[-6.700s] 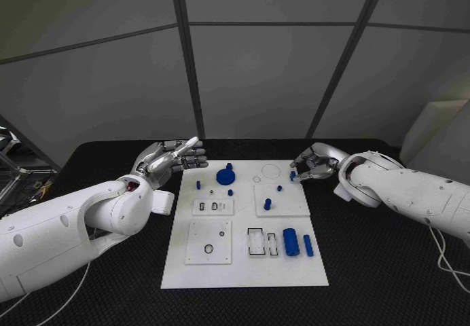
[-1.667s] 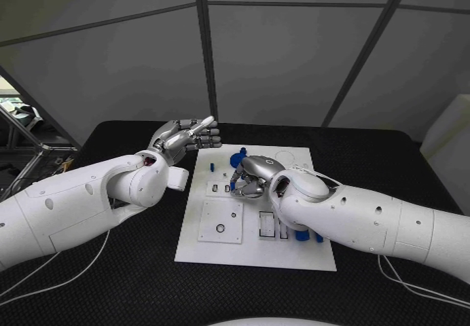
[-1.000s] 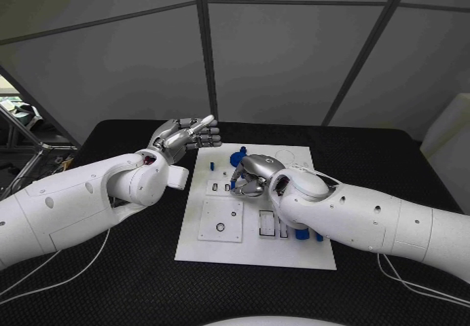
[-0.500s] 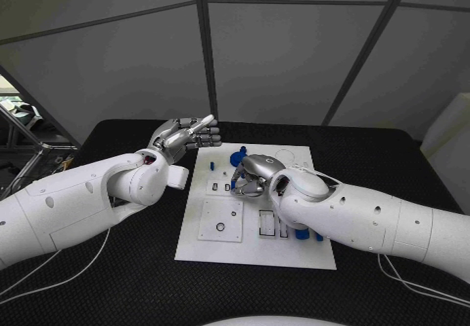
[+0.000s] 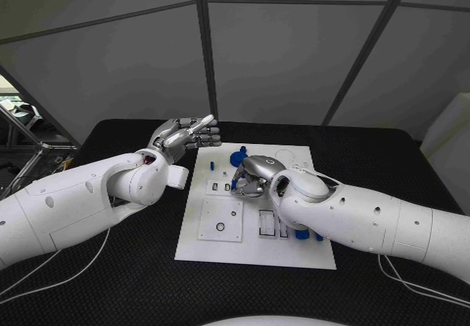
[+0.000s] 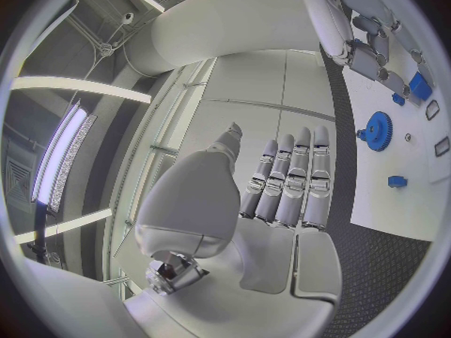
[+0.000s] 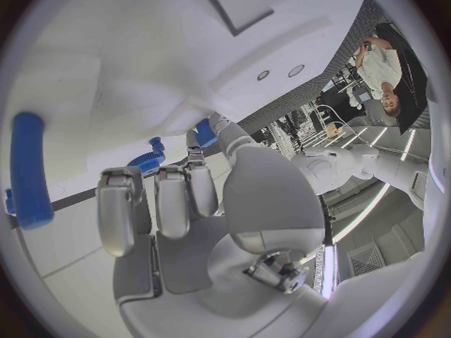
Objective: Assemble the parts on the task board
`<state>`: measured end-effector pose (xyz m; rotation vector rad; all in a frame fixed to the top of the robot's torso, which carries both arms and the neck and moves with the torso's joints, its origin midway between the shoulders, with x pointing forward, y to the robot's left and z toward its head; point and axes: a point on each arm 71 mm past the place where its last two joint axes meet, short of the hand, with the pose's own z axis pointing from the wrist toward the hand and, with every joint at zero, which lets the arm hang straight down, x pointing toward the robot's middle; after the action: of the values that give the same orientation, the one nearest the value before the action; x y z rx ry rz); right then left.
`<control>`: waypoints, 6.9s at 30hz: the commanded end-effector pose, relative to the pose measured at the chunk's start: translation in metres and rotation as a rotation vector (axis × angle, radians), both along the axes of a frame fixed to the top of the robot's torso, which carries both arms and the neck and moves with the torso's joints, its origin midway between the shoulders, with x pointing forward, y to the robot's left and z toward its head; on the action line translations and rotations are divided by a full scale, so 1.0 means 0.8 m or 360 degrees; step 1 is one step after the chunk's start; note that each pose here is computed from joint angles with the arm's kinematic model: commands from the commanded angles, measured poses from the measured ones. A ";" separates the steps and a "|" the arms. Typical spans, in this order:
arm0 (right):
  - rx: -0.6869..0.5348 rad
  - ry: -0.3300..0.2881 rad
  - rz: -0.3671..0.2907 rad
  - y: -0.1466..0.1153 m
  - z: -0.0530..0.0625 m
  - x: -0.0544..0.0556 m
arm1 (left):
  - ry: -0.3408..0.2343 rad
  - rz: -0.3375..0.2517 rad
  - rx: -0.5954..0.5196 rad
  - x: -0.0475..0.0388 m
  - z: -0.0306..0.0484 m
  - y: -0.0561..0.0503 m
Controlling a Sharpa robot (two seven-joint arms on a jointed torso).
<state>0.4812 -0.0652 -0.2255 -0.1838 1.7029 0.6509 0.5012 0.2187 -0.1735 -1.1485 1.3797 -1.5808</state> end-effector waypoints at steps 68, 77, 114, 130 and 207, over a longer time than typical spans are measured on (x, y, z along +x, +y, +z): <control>0.0769 0.0216 0.0007 -0.143 0.097 -0.009 | 0.0208 -0.0504 0.1184 -0.006 -0.0262 0.007; 0.0826 0.0196 -0.0126 -0.181 0.113 0.013 | 0.0234 -0.0557 0.1824 0.014 -0.0117 -0.012; 0.0791 0.0198 -0.0148 -0.165 0.113 0.022 | 0.0333 -0.0716 0.2302 0.057 -0.0189 -0.102; 0.0778 0.0227 -0.0146 -0.159 0.110 0.025 | 0.0347 -0.0811 0.2351 0.055 -0.0320 -0.117; 0.0725 0.0261 -0.0154 -0.159 0.104 0.031 | 0.0278 -0.0559 0.2056 0.031 -0.0245 -0.093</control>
<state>0.5063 -0.1935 -0.1434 0.2925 1.6550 0.9790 0.5242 0.1421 -0.1958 -0.1980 2.2970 -0.4805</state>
